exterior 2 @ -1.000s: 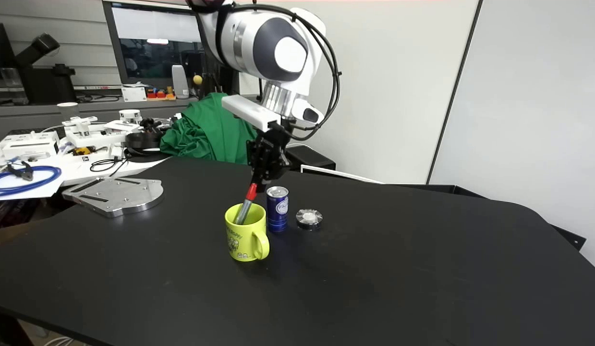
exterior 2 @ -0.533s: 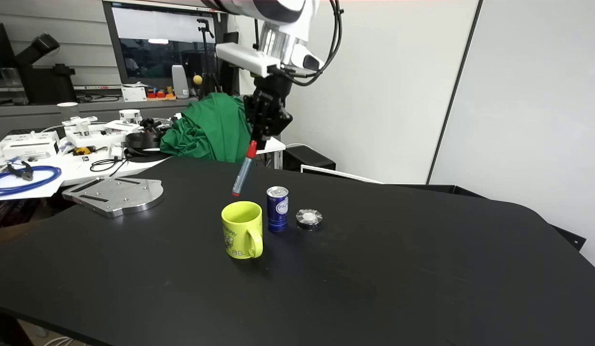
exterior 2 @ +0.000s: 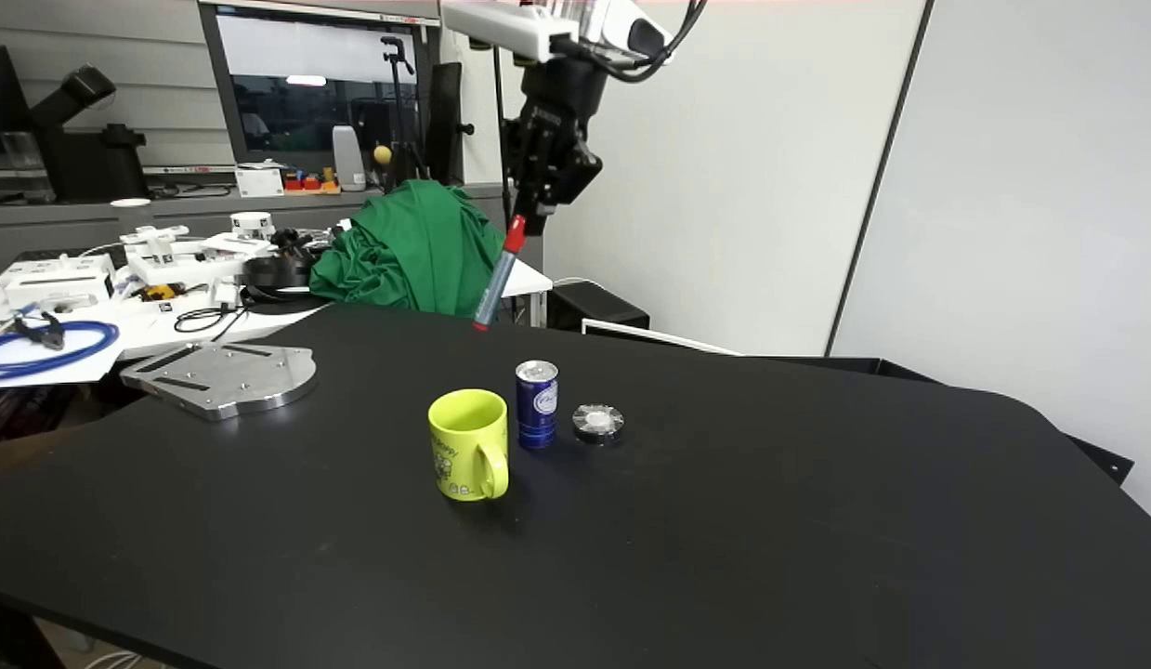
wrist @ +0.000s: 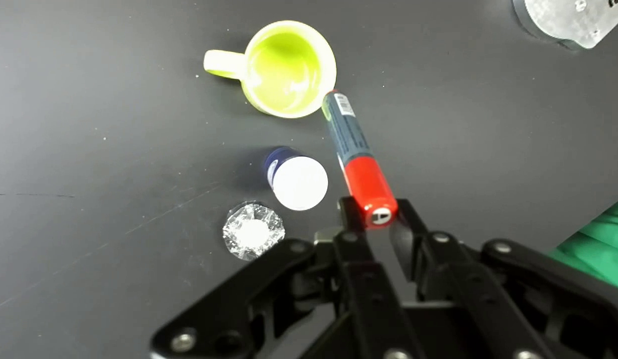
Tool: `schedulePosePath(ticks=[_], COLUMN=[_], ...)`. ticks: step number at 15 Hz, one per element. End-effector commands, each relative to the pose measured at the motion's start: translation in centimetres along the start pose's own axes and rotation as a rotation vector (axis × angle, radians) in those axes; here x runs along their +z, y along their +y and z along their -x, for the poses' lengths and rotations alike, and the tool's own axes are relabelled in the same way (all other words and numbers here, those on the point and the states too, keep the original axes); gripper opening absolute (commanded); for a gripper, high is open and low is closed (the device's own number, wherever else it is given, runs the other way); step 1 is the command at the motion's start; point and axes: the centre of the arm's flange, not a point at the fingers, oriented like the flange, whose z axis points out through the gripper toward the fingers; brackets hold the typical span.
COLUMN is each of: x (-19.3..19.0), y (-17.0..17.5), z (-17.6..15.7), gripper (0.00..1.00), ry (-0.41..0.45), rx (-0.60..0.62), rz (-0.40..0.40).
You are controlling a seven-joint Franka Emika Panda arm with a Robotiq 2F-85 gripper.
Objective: Pick the marker from the cup and put it on the table
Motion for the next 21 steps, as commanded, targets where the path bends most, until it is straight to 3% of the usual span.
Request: schedulePosePath(ticks=[1, 5, 10, 21], x=[-2.5, -3.2, -1.6, 0.2], y=[4.1, 9.2, 13.3, 23.8], z=[-0.3, -1.6, -2.6, -2.3], gripper=[0.05, 0.05, 0.05, 0.05], ry=[-0.003, -0.014, -0.068, -0.104], rx=[0.074, 0.148, 0.216, 0.355], rz=[-0.045, -0.112, -0.255, -0.254])
